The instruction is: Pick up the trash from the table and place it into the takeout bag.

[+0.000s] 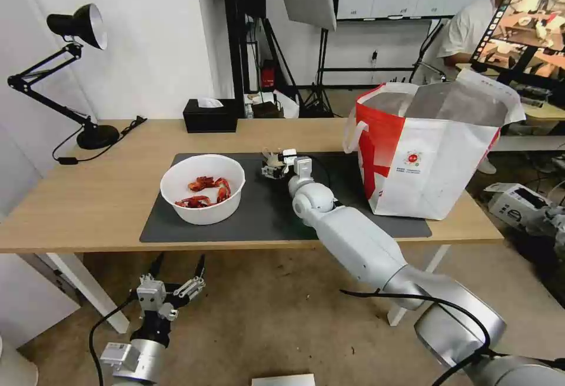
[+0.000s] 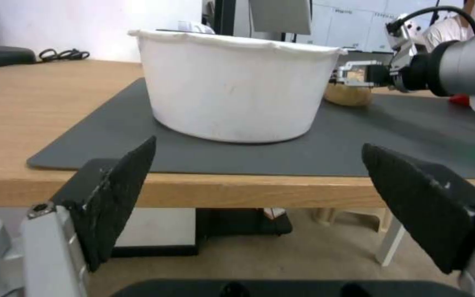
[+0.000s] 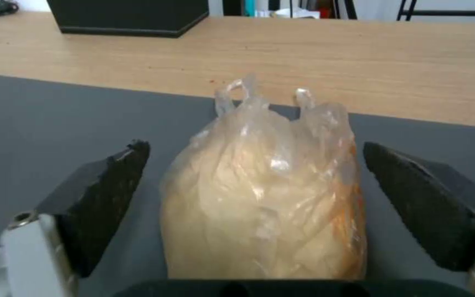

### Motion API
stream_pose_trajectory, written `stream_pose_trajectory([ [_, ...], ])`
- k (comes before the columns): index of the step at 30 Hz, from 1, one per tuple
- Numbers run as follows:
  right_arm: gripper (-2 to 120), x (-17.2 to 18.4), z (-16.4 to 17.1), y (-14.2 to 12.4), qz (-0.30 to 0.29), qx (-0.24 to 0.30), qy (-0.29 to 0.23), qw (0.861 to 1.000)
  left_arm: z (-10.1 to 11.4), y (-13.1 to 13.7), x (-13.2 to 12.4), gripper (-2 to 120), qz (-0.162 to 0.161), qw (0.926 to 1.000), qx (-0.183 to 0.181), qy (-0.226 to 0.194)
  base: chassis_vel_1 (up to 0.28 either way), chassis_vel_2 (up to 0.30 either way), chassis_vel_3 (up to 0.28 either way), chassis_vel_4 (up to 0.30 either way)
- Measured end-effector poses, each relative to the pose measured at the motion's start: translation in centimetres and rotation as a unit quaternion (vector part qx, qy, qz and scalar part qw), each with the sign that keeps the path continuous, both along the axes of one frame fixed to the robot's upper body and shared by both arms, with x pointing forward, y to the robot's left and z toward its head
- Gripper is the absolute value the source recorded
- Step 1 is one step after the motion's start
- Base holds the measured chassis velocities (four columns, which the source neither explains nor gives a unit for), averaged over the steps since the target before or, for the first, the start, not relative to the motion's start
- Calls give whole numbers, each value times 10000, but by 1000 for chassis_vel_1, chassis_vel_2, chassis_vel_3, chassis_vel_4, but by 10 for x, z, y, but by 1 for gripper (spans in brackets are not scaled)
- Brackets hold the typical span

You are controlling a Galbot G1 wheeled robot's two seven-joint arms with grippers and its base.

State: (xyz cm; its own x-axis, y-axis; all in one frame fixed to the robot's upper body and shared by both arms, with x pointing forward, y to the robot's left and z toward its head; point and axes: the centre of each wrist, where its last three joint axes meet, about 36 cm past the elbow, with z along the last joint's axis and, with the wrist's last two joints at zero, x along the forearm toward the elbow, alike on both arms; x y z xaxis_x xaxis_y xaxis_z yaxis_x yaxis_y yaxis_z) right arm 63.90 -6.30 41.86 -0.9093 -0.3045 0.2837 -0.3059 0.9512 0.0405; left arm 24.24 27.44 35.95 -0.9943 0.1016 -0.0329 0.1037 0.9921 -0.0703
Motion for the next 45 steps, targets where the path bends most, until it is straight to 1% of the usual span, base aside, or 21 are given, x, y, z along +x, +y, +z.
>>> stream_pose_trajectory([
  [3, 82, -5, 2, 2, -89, -127, 164, 9997, 0, 0, 0, 100, -4, 10000, -10, -5, 0, 0, 0, 0],
  [4, 82, -5, 2, 2, -89, -127, 164, 9997, 0, 0, 0, 100, -4, 10000, -10, -5, 0, 0, 0, 0],
  [7, 68, -7, 3, 3, -145, -197, 241, 9994, 1, 0, 2, 100, 10, 10000, -46, -25, 0, 0, 0, 0],
  [8, 68, -7, 3, 3, -145, -197, 241, 9994, 1, 0, 2, 100, 10, 10000, -46, -25, 0, 0, 0, 0],
  [11, 52, -7, 5, 3, -147, -195, 249, 9994, 2, 1, 2, 100, 4, 10000, -39, -31, 0, 0, 0, 0],
  [12, 52, -7, 5, 3, -147, -195, 249, 9994, 2, 1, 2, 100, 4, 10000, -39, -31, 0, 0, 0, 0],
  [14, 41, -9, 8, 3, -122, -152, 223, 9996, 2, 2, 1, 100, 6, 10000, -29, -24, 0, 0, 0, 0],
  [17, 34, -12, 12, 2, -88, -91, 175, 9998, 1, 2, 1, 100, 10, 10000, -32, -19, 0, 0, 0, 0],
  [19, 24, -18, 14, -2, -94, -24, 28, 9999, 0, 0, 1, 100, 3, 10000, -44, -12, 0, 0, 0, 0],
  [20, 24, -18, 14, -2, -94, -24, 28, 9999, 0, 0, 1, 100, 3, 10000, -44, -12, 0, 0, 0, 0],
  [23, 12, -41, 20, -16, -152, -82, -687, 9975, 0, -2, 0, 100, -12, 10000, -51, -5, 0, 0, 0, 0],
  [24, 12, -41, 20, -16, -152, -82, -687, 9975, 0, -2, 0, 100, -12, 10000, -51, -5, 0, 0, 0, 0],
  [26, 7, -60, 24, -29, -184, -232, -1380, 9900, 0, -2, -1, 100, -16, 10000, -44, -3, 0, 0, 0, 0],
  [27, 7, -60, 24, -29, -184, -232, -1380, 9900, 0, -2, -1, 100, -16, 10000, -44, -3, 0, 0, 0, 0],
  [29, 7, -80, 30, -40, -206, -296, -1937, 9804, -1, -3, -1, 100, -37, 10000, -38, 1, 0, 0, 0, 0],
  [31, 7, -89, 33, -44, -247, -283, -2086, 9773, -1, -4, -1, 100, -48, 10000, -41, 6, 0, 0, 0, 0],
  [34, 7, -110, 52, -56, -401, -197, -2550, 9659, -1, -7, -2, 100, -87, 9999, -56, 10, 0, 0, 0, 0],
  [35, 7, -110, 52, -56, -401, -197, -2550, 9659, -1, -7, -2, 100, -87, 9999, -56, 10, 0, 0, 0, 0],
  [38, 7, -119, 80, -73, -583, -79, -2905, 9551, 1, -10, -5, 100, -116, 9999, -69, 2, 0, 0, 0, 0],
  [43, 7, -122, 97, -86, -767, -46, -3042, 9495, 3, -10, -6, 100, -115, 9999, -60, -1, 0, 0, 0, 0],
  [45, 6, -118, 117, -107, -1178, -157, -3195, 9401, 4, -9, -8, 100, -110, 9999, -37, 1, 0, 0, 0, 0],
])
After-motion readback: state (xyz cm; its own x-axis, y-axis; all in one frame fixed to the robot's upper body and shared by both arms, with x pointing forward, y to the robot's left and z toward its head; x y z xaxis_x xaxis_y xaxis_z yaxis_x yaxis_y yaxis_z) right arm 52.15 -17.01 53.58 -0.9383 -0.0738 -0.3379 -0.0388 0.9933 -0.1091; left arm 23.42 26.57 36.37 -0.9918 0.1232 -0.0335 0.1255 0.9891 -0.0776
